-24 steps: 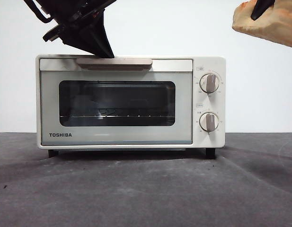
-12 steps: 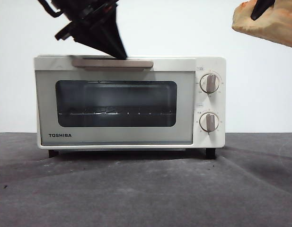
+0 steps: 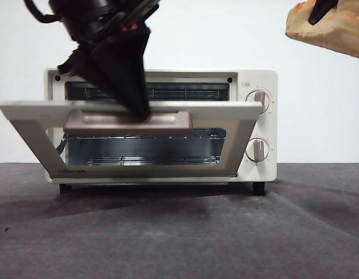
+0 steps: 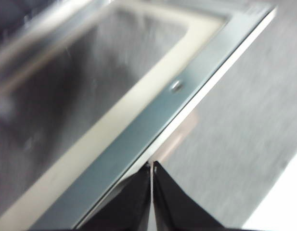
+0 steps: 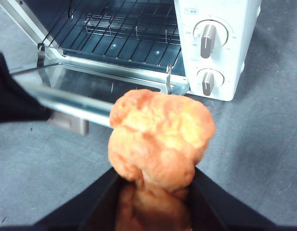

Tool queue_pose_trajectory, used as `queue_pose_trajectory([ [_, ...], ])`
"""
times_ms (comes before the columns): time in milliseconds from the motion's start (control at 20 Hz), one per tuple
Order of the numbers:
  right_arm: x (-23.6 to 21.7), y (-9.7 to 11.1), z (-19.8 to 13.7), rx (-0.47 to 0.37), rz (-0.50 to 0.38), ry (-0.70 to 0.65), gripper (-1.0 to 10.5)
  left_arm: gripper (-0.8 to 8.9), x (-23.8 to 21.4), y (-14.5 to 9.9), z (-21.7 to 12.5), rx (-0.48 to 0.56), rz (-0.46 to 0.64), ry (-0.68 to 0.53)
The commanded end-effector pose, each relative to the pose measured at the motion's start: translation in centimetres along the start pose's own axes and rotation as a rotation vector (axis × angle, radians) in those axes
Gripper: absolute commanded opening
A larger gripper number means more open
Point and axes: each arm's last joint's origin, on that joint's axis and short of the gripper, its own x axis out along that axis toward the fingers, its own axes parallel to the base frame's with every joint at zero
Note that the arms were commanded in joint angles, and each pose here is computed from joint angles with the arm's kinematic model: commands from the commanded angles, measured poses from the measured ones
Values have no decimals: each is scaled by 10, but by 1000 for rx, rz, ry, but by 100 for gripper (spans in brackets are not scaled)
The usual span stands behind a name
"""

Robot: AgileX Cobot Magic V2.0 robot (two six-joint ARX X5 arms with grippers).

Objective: The left arm flap open the oven, the right arm pick bread and place it into oven, the left arm flap close the oven

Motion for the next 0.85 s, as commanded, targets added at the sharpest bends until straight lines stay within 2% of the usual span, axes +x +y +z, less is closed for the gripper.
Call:
queue_pose_trajectory([
  [50, -3, 3, 4, -15, 14, -18, 172, 16, 5, -4, -1, 7, 5, 36],
  [350, -2, 3, 4, -14, 17, -16, 172, 16, 0, -7, -4, 10, 3, 57],
  [650, 18, 7, 9, -11, 70, 38, 172, 16, -56, 5, -9, -36, 37, -145],
  [850, 44, 16, 15, -1, 141, 51, 172, 16, -95, 17, -36, -95, 89, -267],
])
